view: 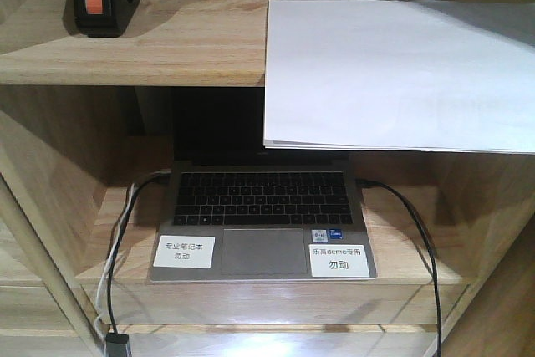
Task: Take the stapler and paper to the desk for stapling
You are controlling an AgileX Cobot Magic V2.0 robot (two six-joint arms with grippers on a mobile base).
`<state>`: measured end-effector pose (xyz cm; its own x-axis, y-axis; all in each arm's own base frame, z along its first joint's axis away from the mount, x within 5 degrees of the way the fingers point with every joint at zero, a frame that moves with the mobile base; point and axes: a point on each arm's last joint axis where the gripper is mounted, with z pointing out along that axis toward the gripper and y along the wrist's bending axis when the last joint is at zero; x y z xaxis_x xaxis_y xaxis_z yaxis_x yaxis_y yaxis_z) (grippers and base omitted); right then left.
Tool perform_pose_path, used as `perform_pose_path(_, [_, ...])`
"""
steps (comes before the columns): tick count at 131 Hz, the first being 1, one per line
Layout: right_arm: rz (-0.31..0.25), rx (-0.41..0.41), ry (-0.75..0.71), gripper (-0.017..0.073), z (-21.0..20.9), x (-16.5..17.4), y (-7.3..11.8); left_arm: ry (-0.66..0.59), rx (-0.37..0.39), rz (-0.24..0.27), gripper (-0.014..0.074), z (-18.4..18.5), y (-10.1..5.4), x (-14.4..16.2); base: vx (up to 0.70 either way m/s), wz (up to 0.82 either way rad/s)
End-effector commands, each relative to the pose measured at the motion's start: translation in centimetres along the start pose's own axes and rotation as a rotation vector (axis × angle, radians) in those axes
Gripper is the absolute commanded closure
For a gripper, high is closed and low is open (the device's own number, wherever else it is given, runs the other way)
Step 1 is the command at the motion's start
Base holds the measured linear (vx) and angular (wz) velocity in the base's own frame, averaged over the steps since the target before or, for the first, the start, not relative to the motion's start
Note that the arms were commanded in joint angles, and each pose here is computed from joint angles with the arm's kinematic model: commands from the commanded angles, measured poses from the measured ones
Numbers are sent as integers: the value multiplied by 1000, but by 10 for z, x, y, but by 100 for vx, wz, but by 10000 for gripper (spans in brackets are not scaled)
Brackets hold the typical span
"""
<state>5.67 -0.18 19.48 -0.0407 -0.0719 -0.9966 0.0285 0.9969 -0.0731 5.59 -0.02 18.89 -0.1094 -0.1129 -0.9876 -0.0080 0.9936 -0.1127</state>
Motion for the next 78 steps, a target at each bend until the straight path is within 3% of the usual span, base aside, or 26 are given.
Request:
perform_pose_path(1, [-21, 13, -73, 566, -1, -5, -1, -77, 10, -8, 600, -1, -1, -4, 0, 0])
perform_pose_path(78, [-21, 13, -73, 566, -1, -5, -1, -77, 10, -8, 600, -1, -1, -4, 0, 0])
